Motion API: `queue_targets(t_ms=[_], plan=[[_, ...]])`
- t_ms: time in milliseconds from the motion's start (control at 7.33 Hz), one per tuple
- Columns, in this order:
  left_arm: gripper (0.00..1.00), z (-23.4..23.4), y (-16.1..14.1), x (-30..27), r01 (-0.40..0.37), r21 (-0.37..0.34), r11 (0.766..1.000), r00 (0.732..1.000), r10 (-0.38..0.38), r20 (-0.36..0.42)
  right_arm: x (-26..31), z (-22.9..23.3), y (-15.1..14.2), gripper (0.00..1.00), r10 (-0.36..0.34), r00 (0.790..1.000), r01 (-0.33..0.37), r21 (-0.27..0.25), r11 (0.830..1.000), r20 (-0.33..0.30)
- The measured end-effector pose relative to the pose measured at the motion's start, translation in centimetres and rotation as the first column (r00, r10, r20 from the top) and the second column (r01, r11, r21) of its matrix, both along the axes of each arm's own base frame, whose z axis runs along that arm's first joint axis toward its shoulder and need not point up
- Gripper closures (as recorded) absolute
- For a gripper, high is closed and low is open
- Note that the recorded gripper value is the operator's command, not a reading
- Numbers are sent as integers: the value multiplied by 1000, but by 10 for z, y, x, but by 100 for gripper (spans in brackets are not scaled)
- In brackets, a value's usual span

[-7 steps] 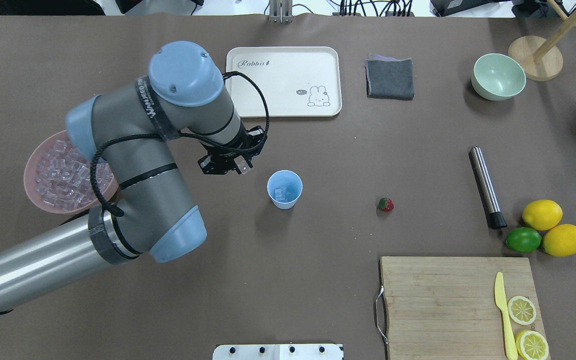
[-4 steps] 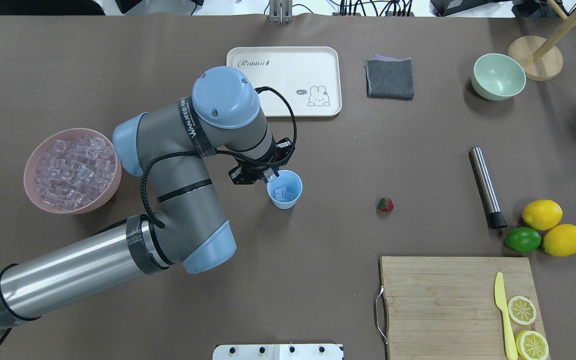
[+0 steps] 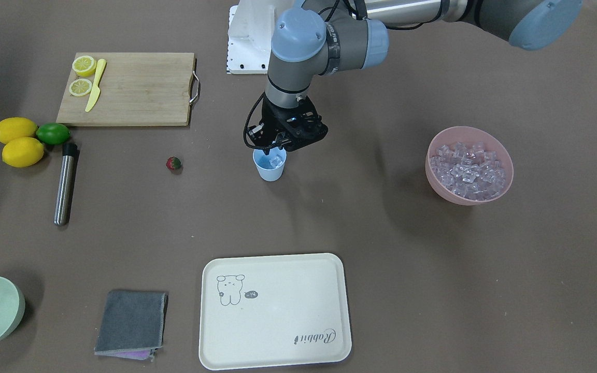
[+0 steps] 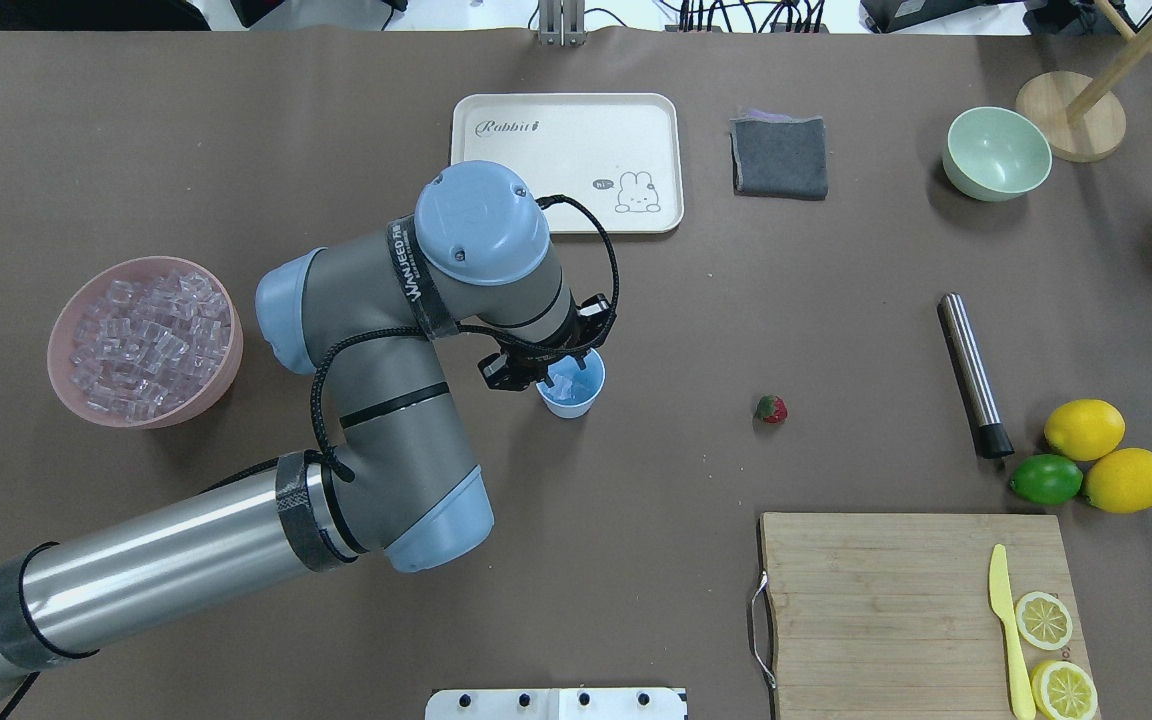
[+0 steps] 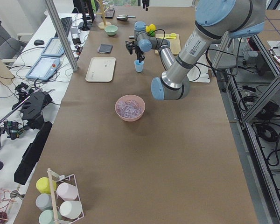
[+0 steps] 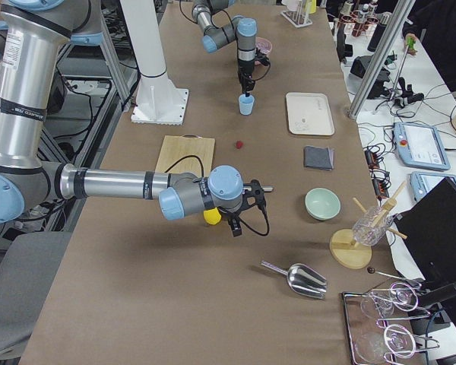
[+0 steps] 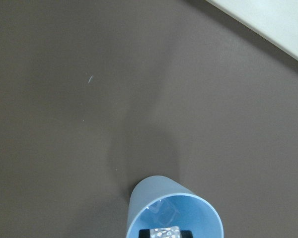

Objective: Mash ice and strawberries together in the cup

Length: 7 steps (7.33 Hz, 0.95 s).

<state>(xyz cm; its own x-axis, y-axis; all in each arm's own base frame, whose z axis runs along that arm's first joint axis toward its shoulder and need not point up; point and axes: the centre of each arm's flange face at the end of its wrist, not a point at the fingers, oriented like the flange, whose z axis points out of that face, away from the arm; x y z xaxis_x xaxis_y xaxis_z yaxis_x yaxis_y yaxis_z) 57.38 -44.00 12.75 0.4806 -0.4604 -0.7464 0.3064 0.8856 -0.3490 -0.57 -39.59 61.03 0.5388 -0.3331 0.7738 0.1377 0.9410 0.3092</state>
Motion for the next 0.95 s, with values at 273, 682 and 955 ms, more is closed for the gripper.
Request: queue_targets(t_ms=[273, 682, 955], plan=[[2, -5, -2, -5, 5, 12, 1000, 1000, -5, -11, -10, -14, -8, 0, 8, 1000, -7, -12, 1000, 9], [2, 14, -24, -74, 1, 70, 998, 1000, 0, -12, -67, -89, -32, 0, 28, 998, -24, -75, 997, 54], [2, 62, -32, -141, -76, 148, 986, 996, 68, 58, -137, -154, -43, 0, 55, 994, -44, -111, 993, 93]])
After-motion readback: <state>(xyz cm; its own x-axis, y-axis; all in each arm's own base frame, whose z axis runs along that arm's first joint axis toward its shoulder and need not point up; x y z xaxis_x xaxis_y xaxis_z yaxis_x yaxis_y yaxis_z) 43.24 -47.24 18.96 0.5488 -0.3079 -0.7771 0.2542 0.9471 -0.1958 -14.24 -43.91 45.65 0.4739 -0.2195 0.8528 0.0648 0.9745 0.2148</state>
